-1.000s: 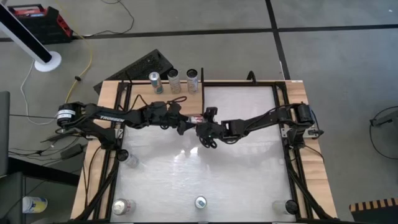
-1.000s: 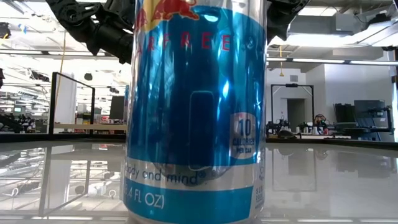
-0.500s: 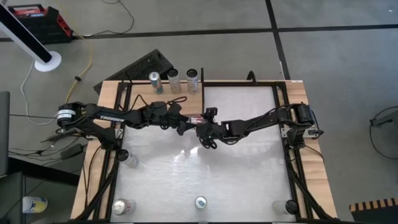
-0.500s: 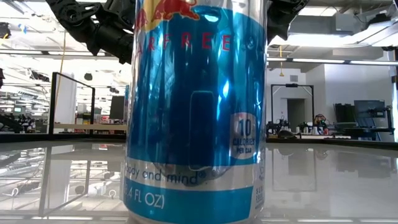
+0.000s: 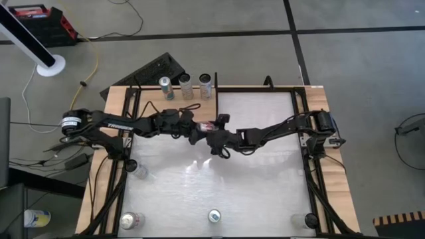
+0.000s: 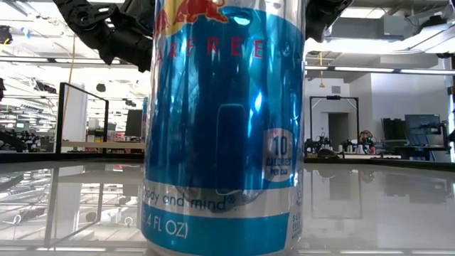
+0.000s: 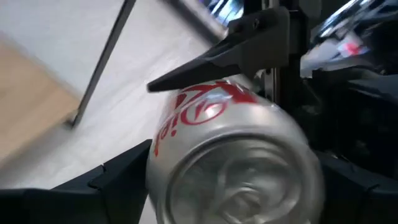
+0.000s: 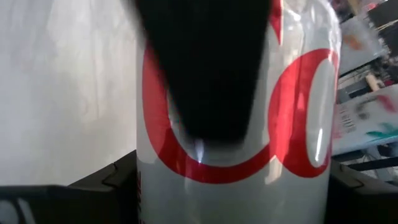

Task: Place canned beverage on shelf
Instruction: Put the top coke soda can beside the red bull soda can on the shelf

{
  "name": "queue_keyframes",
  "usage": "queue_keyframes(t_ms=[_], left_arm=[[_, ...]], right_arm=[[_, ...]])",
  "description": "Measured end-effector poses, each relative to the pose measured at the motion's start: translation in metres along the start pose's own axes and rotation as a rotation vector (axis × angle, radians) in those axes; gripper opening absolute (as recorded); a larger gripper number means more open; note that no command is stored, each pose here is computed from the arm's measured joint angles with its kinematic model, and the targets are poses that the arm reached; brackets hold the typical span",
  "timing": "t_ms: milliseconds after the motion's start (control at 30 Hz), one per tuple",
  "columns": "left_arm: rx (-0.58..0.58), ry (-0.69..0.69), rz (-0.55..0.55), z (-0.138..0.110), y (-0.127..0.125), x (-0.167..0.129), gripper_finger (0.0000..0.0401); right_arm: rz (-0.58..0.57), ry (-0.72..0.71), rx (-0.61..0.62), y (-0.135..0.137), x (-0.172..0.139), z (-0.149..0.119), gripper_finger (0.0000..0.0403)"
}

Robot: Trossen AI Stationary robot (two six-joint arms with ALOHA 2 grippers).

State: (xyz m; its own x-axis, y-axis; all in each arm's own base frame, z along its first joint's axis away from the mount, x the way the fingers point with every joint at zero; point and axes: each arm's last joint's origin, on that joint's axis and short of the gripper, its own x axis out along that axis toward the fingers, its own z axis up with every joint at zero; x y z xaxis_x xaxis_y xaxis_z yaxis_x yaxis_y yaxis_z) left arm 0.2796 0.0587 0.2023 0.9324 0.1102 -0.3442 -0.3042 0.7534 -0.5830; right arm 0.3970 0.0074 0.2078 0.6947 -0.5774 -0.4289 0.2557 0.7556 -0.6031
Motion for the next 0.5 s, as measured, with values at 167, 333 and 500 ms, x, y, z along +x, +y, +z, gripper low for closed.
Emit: queue_keyframes(t_ms=[167,333,500], left_arm=[[0.005,-0.005,0.010,0.0001,0.0003,0.0004,0.0336],[0.011,-0.008,0.011,0.0003,0.0001,0.0001,0.0336],[0.024,-0.010,0.002,0.0025,0.0005,-0.0015,0.0336]], right_arm=[[-0.003,-0.034,0.024,-0.0018,-0.0007,0.0043,0.0319],[0.001,-0.042,0.028,-0.0020,-0.0008,0.0054,0.0319],[0.010,-0.021,0.013,-0.0011,-0.0008,0.0031,0.0319]])
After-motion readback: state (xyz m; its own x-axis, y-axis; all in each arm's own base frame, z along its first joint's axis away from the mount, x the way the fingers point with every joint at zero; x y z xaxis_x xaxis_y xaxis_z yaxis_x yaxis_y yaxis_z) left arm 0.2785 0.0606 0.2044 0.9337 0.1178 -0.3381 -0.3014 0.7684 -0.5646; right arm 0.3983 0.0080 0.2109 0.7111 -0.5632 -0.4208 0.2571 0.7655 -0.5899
